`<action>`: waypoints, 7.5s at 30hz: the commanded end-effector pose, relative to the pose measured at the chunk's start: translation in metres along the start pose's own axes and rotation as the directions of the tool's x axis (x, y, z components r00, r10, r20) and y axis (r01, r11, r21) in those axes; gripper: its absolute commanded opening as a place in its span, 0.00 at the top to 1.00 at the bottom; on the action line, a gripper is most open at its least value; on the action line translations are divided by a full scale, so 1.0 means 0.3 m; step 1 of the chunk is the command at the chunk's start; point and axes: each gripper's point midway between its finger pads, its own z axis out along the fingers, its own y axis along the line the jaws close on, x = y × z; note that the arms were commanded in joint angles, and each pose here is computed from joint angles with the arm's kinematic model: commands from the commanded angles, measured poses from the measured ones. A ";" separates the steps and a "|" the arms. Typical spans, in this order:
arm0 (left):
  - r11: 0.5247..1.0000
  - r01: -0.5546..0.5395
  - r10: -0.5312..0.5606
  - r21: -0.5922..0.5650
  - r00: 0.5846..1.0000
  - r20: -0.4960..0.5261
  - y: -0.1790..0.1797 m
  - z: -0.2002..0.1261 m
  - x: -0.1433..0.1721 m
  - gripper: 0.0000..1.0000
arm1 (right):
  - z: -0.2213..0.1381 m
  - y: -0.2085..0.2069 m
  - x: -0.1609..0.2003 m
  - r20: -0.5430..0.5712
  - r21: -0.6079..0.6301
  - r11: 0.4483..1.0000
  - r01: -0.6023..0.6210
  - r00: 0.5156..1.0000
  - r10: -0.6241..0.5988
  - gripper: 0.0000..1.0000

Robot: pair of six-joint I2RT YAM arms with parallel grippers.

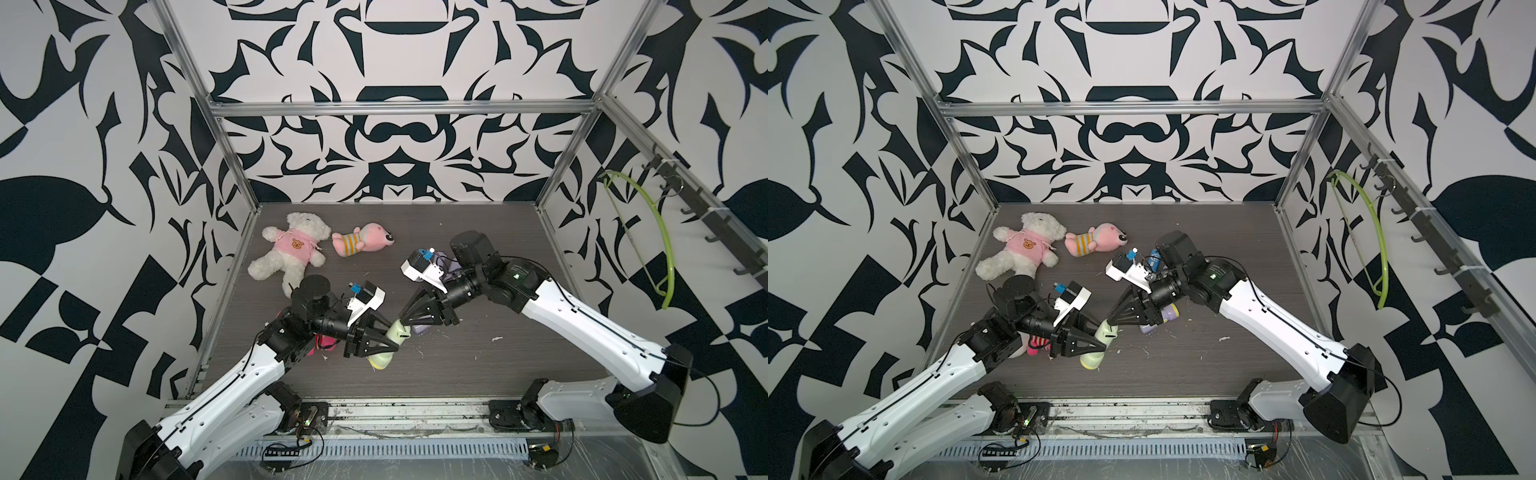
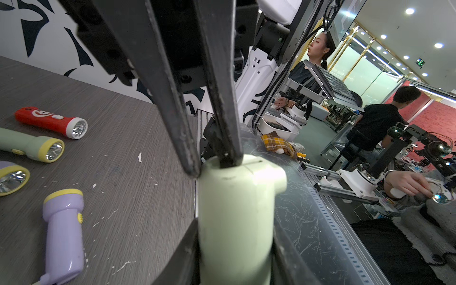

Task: Close the plug at the bottom of the flashlight
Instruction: Close the plug of the flashlight, then place the flashlight at the center of the board, then pick up the flashlight from the center of the board.

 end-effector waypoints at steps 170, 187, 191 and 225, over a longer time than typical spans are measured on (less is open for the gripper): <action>0.494 0.473 -0.660 -0.730 0.750 0.038 0.549 0.350 0.496 0.72 | -0.249 -0.893 0.537 0.245 0.897 0.206 -0.391 0.827 0.505 1.00; 0.377 0.541 -0.717 -0.752 0.685 0.133 0.684 0.297 0.592 0.70 | -0.248 -0.822 0.696 0.242 0.890 0.176 -0.421 0.762 0.600 1.00; 0.368 0.564 -0.719 -0.739 0.676 0.159 0.707 0.275 0.575 0.70 | -0.199 -0.765 0.693 0.253 0.845 0.237 -0.480 0.748 0.614 1.00; 0.442 0.562 -0.686 -0.699 0.714 0.140 0.657 0.255 0.391 0.68 | -0.415 -0.719 0.735 0.370 0.884 0.003 -0.468 0.703 0.608 1.00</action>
